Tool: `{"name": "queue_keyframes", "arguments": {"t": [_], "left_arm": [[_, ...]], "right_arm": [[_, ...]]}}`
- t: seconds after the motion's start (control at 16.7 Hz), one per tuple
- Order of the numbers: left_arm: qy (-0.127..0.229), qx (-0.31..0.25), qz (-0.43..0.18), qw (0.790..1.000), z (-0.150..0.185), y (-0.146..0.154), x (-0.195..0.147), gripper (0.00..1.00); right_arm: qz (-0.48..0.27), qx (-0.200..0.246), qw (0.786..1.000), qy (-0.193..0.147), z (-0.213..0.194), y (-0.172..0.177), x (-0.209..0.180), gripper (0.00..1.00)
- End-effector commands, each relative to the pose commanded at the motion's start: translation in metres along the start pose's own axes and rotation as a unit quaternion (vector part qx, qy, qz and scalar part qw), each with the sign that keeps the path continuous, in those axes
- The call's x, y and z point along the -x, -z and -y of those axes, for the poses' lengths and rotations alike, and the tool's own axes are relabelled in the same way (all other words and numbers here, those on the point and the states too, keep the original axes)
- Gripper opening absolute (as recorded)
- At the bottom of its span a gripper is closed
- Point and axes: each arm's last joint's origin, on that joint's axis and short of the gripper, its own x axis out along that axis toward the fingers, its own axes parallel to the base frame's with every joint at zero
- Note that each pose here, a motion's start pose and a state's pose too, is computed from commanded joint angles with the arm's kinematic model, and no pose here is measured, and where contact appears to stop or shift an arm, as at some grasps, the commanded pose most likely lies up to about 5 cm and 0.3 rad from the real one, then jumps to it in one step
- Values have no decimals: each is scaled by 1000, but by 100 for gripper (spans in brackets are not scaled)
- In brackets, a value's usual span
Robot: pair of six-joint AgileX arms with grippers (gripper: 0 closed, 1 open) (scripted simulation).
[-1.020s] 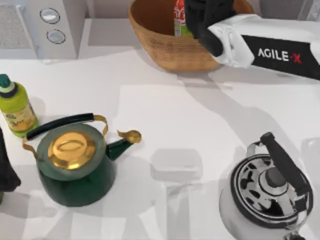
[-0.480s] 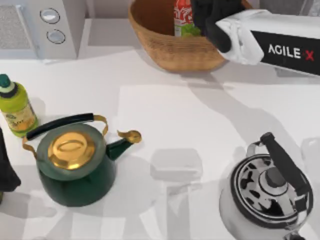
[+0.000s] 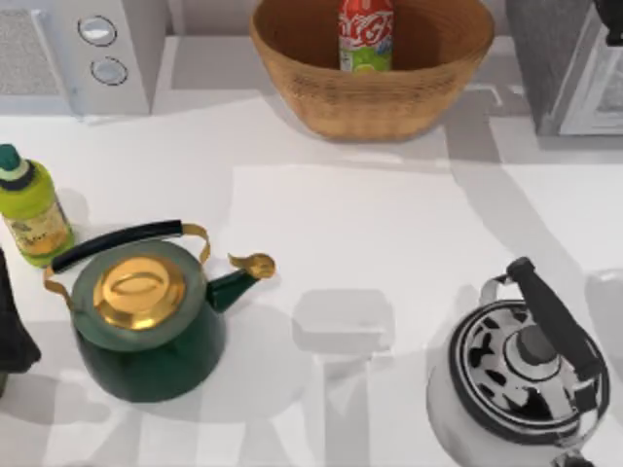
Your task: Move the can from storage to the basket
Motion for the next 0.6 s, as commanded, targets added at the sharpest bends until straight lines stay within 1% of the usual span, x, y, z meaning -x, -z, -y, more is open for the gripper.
{"name": "queue_keyframes", "arguments": {"t": [0.18,0.3,0.48,0.6], "left_arm": [[0,0,0,1000,0,0,0,100],[0,0,0,1000,0,0,0,100],[0,0,0,1000,0,0,0,100],[0,0,0,1000,0,0,0,100]], "right_arm": [[11,-2,1000,3,54,-19,76,100],[19,-2,1000,4,84,-14,130,100],[26,-1,1000,5,114,21,199,100],[25,0,1000,5,125,56,230,100]]}}
